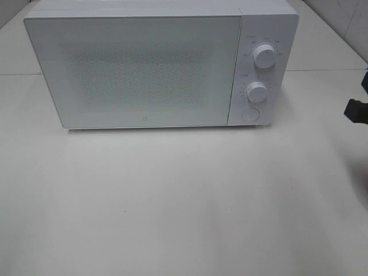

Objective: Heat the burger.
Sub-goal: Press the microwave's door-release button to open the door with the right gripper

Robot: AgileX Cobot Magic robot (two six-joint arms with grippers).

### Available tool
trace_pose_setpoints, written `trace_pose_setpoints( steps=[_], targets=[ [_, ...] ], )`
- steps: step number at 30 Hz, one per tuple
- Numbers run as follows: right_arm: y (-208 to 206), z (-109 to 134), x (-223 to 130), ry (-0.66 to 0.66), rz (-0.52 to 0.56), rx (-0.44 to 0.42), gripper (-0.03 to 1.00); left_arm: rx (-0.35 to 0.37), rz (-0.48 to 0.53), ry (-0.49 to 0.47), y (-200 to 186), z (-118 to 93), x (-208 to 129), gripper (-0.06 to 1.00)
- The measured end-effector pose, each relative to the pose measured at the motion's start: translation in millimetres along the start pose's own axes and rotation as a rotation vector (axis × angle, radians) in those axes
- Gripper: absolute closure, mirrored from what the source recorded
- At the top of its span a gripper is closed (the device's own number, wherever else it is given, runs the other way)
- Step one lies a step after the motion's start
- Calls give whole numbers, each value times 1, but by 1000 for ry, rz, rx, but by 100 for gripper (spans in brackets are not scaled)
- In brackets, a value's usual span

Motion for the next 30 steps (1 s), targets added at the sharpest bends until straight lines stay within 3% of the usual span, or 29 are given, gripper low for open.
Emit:
trace_pose_setpoints(
  steps=[4,16,25,26,30],
  targets=[
    [8,6,-19,25,64,68,97,0,0,0,0,0,0,-5],
    [14,8,-36,104,133,102,97,0,0,0,0,0,0,-5],
    [14,31,-46,349,176,115,97,0,0,0,0,0,0,-5],
    [13,37,-48,430,182,105,97,0,0,0,0,0,0,-5],
    [13,41,-51,535,186,67,97,0,0,0,0,0,0,-5]
  ],
)
Point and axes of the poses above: a point on each arm's last joint axis where the gripper is mounted, y pointing out along that axis toward the gripper, z along the wrist's bending axis when the last joint is at zero, x = y × z, the point moved 5 cm from there along y, pointing out along that axis toward the gripper, and after that the axes turned 15 degrees about y, right-handed, at the moved point
